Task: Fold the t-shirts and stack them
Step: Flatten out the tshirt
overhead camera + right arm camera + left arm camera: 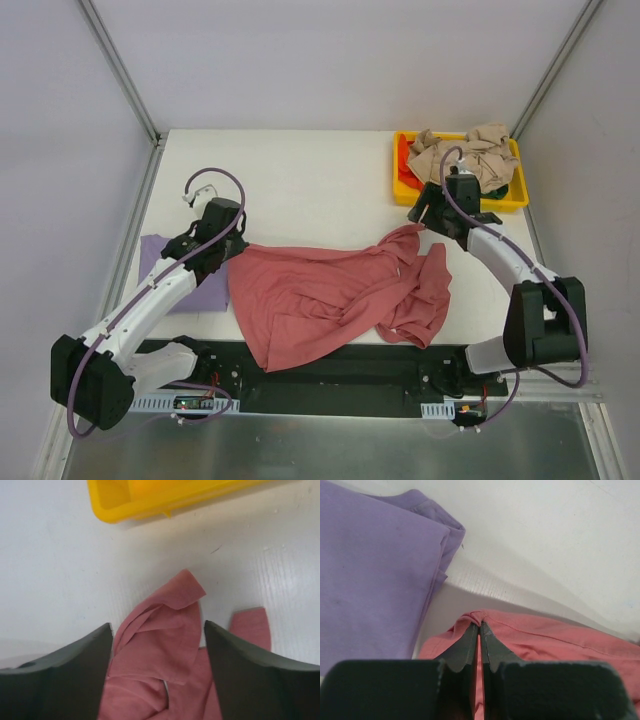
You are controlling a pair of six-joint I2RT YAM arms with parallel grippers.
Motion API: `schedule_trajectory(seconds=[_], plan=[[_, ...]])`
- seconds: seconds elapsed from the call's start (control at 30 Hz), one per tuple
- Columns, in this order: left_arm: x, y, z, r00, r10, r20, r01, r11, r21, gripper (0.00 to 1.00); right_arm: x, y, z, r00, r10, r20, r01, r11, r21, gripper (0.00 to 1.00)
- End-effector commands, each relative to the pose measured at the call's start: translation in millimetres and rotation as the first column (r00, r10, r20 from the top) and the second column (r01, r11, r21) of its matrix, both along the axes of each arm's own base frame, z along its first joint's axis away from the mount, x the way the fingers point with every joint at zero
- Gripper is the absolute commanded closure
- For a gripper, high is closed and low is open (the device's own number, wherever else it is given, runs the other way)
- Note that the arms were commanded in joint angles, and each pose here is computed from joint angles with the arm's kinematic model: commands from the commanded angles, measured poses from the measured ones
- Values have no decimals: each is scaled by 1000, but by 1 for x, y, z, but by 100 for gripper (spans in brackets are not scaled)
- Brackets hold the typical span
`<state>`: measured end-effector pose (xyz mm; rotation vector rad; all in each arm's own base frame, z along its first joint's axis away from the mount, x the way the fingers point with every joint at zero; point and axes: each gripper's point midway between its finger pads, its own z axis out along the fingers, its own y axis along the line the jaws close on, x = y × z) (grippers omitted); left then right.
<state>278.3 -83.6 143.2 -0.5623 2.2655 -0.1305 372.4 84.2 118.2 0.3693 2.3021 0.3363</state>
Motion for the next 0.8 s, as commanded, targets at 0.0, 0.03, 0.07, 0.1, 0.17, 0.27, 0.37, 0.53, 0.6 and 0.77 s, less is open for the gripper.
schedule_trajectory(seconds=[0.0, 0.03, 0.07, 0.1, 0.17, 0.27, 0.37, 0.53, 0.6, 0.77], plan=[[0, 6, 0, 1000, 10, 9, -10, 1000, 24, 100, 4, 4, -22, 993, -50, -108, 54, 998, 37, 15], [0, 6, 0, 1000, 9, 8, -9, 1000, 23, 100, 8, 6, -24, 992, -55, -117, 61, 997, 43, 9], [0, 6, -2, 1000, 8, 3, -8, 1000, 22, 100, 11, 9, -30, 988, -61, -139, 69, 996, 53, 8], [-1, 6, -3, 1000, 9, -1, -9, 1000, 23, 100, 13, 12, -35, 986, -54, -157, 64, 996, 64, 8], [0, 6, -4, 1000, 12, -3, -12, 1000, 23, 100, 21, 16, -45, 982, -67, -178, 80, 995, 64, 7], [0, 5, -7, 1000, 12, -16, -12, 1000, 24, 100, 39, 19, -55, 980, -99, -171, 105, 994, 30, 12], [1, 5, -9, 1000, 11, -23, -10, 999, 31, 100, 54, 23, -60, 981, -113, -161, 116, 993, 9, 41], [4, 8, 13, 999, 7, 39, -8, 999, 34, 100, 55, 16, -12, 992, -119, -43, 117, 992, -48, 100], [4, 10, 31, 996, 16, 93, -18, 1000, 19, 100, 44, 7, 29, 992, -124, 40, 126, 989, -72, 100], [-3, 19, 96, 962, 38, 270, -30, 999, -36, 100, 0, -23, 141, 949, -139, 282, 173, 979, -103, 100]])
